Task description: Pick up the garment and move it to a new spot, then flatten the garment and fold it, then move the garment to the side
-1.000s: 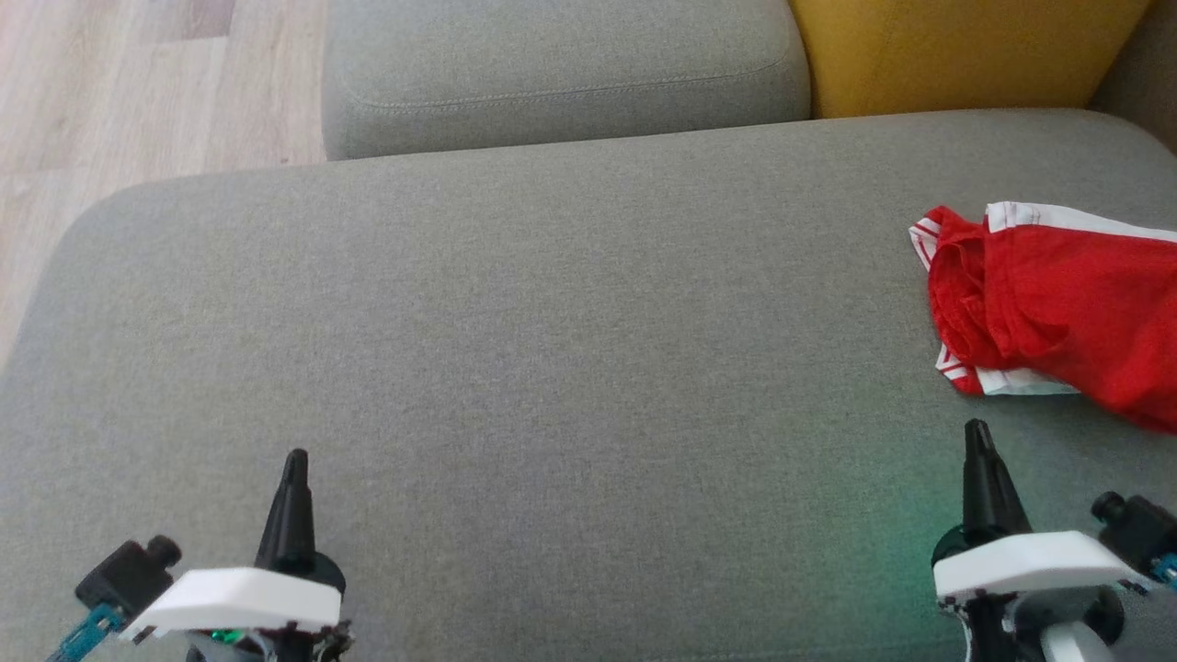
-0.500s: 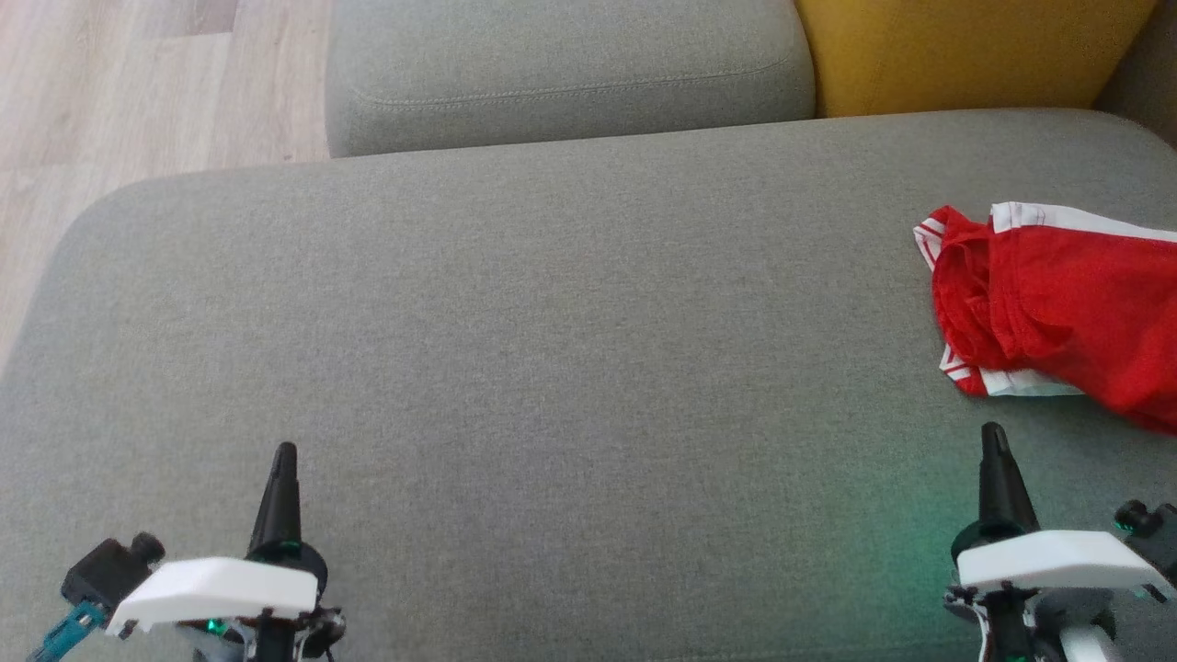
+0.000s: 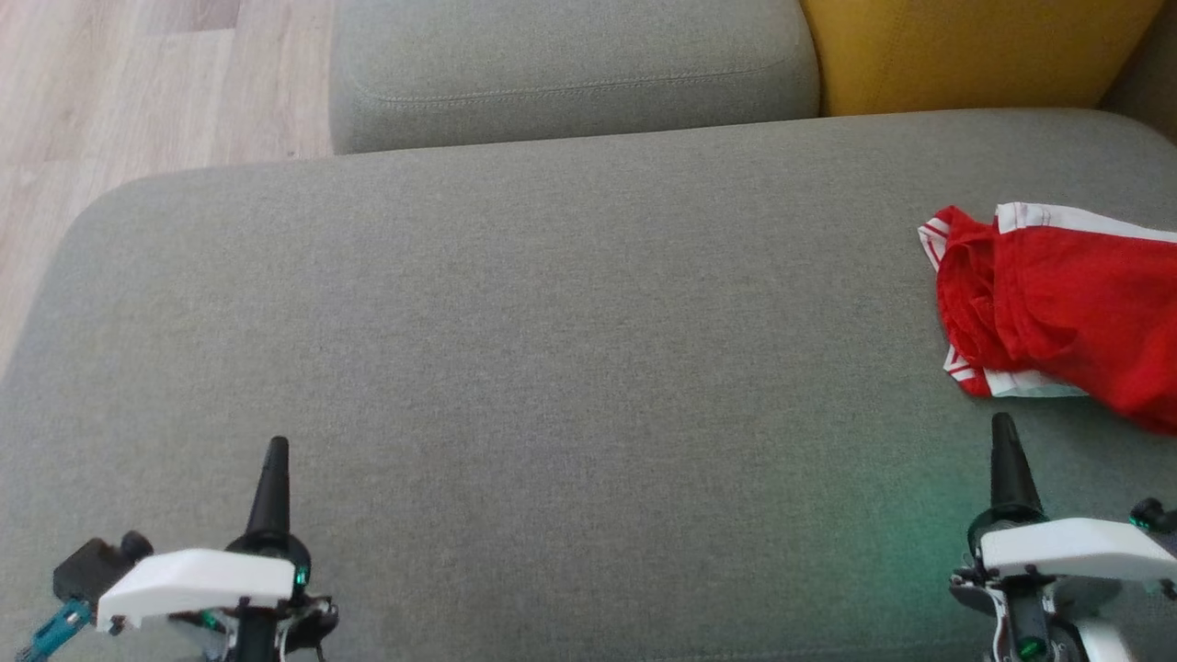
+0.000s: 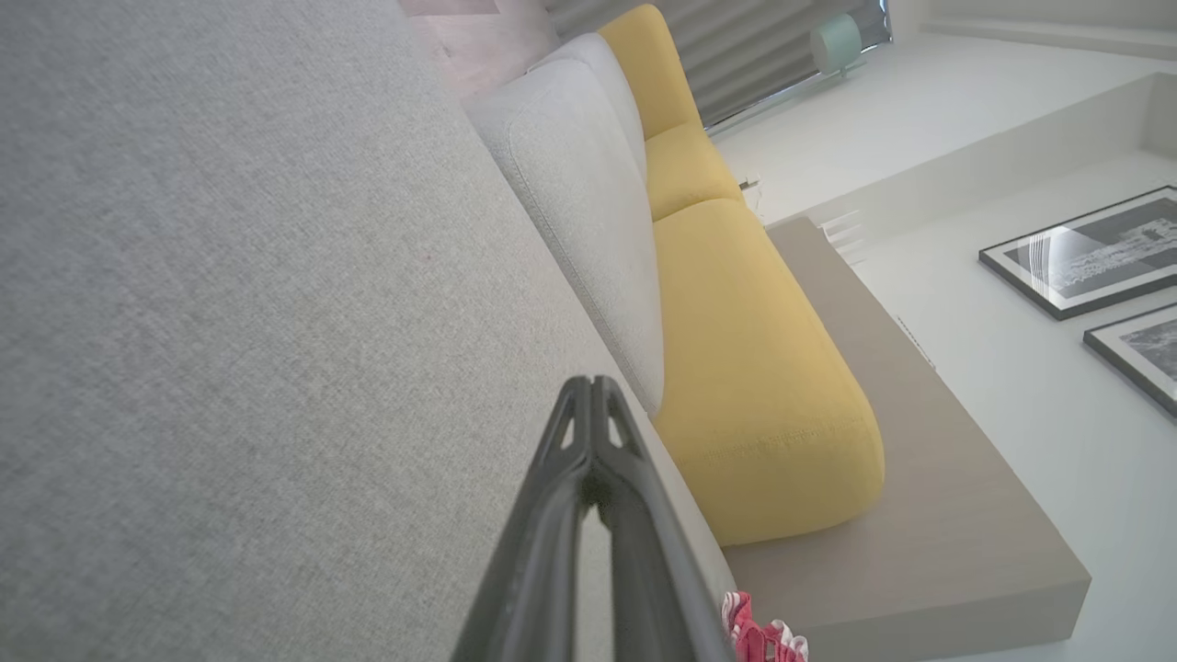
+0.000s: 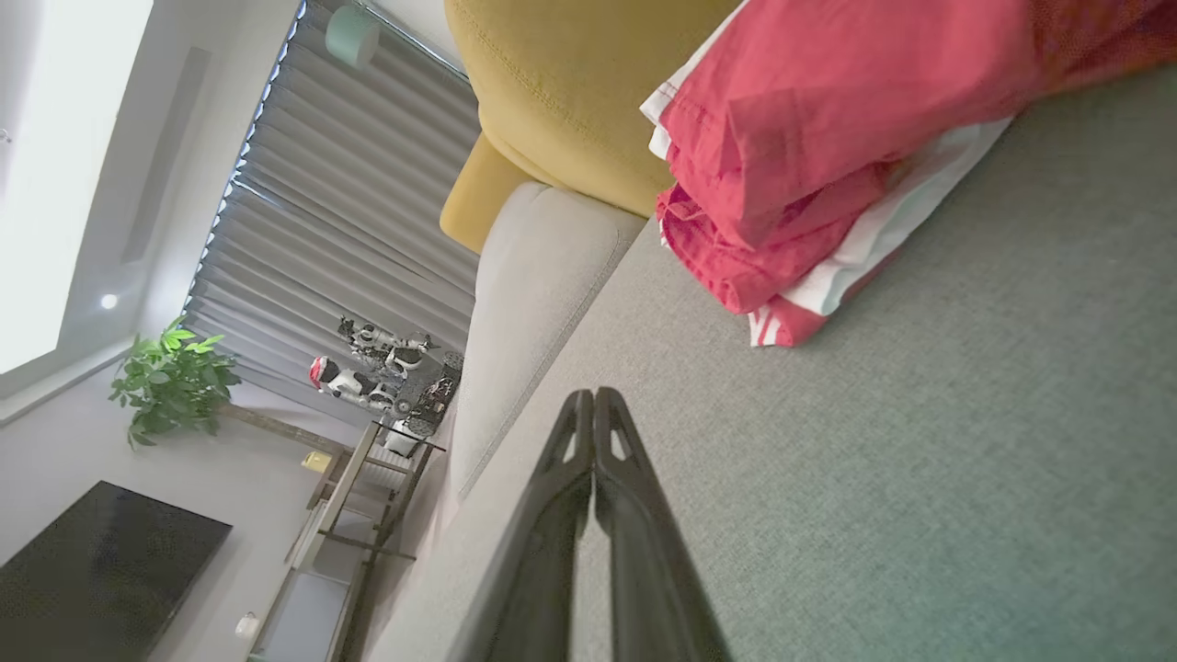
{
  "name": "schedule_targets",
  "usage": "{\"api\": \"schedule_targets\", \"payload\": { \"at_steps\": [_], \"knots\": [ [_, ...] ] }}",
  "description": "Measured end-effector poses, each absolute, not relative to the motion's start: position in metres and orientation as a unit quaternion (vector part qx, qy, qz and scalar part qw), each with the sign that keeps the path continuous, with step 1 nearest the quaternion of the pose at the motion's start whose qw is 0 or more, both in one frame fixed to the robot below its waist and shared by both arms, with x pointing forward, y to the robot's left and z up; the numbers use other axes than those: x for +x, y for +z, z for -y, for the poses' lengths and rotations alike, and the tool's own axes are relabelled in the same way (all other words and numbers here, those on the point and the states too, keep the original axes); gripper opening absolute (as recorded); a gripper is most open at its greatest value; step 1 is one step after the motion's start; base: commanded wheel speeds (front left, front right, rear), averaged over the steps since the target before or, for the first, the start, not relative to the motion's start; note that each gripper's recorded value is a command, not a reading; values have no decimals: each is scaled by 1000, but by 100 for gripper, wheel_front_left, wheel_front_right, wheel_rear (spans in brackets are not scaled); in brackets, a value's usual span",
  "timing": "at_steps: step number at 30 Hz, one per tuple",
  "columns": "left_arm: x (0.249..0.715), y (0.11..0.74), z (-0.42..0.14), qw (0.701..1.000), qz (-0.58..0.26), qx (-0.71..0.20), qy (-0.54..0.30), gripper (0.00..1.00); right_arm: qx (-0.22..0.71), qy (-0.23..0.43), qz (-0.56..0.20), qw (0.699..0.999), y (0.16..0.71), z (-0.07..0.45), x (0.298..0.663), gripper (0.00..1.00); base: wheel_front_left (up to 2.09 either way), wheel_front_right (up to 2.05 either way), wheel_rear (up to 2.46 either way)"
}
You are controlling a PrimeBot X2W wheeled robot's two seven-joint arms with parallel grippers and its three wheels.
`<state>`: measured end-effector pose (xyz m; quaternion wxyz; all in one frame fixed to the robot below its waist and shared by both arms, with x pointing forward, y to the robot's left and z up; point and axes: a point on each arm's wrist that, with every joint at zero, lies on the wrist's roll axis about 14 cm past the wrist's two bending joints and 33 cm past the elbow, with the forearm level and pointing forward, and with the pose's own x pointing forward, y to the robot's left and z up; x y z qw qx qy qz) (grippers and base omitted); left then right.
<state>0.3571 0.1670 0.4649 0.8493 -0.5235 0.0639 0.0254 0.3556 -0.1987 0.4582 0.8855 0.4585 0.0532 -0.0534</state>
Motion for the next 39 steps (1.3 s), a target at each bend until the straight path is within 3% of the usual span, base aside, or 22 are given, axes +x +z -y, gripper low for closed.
{"api": "schedule_targets", "payload": {
  "at_steps": [39],
  "knots": [
    [369,471,-183,743,-52,-667,31,0,653,-56,-38,754,465,204,366,0,0,0,0]
  ]
}}
